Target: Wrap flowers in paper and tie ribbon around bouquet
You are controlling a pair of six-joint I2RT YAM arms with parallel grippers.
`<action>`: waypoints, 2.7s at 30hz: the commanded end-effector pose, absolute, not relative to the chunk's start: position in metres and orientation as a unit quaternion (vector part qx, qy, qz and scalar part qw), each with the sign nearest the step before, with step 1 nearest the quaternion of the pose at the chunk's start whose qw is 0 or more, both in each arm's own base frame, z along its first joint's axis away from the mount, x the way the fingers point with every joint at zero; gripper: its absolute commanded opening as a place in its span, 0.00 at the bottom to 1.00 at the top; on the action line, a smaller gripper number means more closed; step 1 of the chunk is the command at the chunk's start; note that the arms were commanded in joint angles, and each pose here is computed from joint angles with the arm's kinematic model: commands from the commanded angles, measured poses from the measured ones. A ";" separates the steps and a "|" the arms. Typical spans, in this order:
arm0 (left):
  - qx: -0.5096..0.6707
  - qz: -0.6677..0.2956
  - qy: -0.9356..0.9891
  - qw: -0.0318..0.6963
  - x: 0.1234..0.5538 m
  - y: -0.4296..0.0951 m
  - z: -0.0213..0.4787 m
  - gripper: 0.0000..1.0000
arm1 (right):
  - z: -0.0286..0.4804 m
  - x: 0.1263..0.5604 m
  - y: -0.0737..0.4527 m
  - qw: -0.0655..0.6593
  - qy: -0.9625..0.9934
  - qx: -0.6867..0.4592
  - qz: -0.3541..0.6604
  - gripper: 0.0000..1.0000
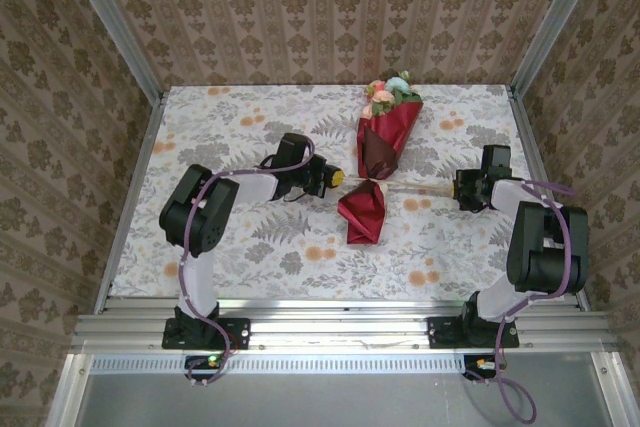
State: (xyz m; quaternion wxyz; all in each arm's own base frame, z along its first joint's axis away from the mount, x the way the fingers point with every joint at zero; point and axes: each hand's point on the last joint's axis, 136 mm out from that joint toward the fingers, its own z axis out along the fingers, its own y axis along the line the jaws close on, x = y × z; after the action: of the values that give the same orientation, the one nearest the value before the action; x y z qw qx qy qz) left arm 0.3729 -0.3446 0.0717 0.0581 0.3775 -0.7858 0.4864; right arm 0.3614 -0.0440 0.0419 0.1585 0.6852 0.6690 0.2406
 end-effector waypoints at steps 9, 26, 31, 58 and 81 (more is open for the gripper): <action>0.436 0.446 -0.782 0.014 0.384 -0.291 0.059 0.00 | 0.033 0.341 -0.109 0.209 0.634 0.731 0.137 0.00; 0.328 0.443 -0.833 -0.038 0.392 -0.310 0.117 0.66 | 0.077 0.345 -0.090 0.186 0.721 0.658 0.112 0.56; 0.261 0.407 -0.866 -0.127 0.403 -0.283 0.175 1.00 | 0.135 0.348 -0.091 0.235 0.757 0.604 0.086 0.97; 0.042 -0.129 -0.845 -0.518 0.313 -0.002 0.163 1.00 | 0.128 0.305 -0.028 0.548 0.825 0.085 -0.106 1.00; 0.003 -0.056 -0.807 -0.589 0.397 0.015 0.099 1.00 | 0.097 0.401 -0.007 0.570 0.821 0.031 -0.018 1.00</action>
State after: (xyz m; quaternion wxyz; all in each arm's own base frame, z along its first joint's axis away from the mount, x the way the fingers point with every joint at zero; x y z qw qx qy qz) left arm 0.3802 0.0147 0.0735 -0.5540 0.0070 -0.8296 -0.0688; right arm 0.3894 -0.0040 0.0829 0.5521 0.0251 0.8329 -0.0275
